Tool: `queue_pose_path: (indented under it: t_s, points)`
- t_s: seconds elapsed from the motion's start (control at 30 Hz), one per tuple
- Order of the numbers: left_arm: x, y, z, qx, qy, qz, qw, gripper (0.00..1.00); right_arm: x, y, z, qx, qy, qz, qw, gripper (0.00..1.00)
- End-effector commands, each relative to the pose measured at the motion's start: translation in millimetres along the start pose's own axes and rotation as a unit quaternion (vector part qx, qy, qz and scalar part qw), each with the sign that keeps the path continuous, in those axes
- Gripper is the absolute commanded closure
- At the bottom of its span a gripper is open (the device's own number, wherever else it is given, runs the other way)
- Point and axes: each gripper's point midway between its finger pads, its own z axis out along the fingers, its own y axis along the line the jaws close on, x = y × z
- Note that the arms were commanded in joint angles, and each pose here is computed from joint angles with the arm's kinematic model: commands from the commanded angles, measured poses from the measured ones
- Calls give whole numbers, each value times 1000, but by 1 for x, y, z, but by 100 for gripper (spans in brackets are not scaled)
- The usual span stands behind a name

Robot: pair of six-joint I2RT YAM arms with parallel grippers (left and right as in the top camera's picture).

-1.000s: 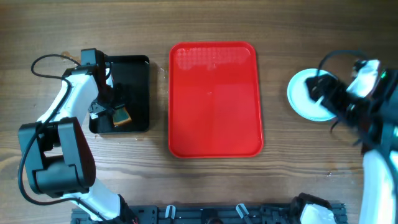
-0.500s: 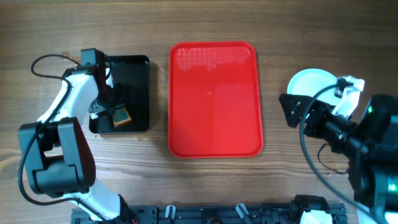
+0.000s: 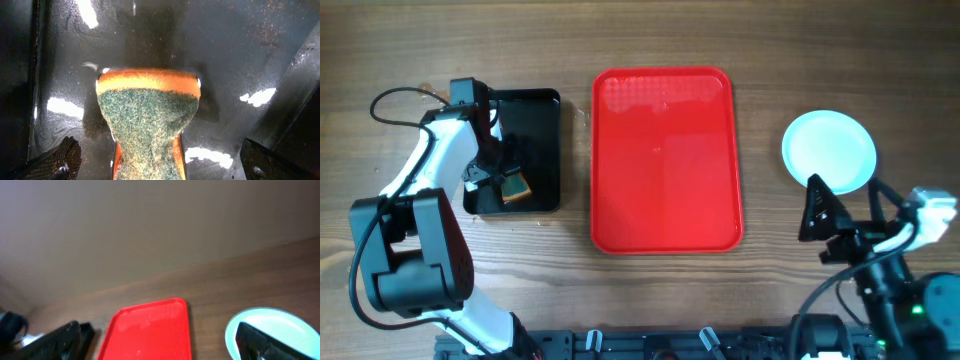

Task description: Clean dirty plates on tray and stack at the side

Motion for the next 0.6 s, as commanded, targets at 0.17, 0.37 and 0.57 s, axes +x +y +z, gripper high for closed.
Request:
queue_pose_path:
  t_s: [0.17, 0.37, 0.57]
  points:
    - [-2, -2, -4, 9, -5, 5, 1000, 0, 90, -49, 18, 43, -7, 67, 997, 0]
    - [-2, -2, -4, 9, -5, 5, 1000, 0, 109, -80, 36, 89, -51, 118, 988, 0]
    - [-2, -2, -4, 9, -5, 5, 1000, 0, 132, -44, 57, -35, -41, -39, 998, 0]
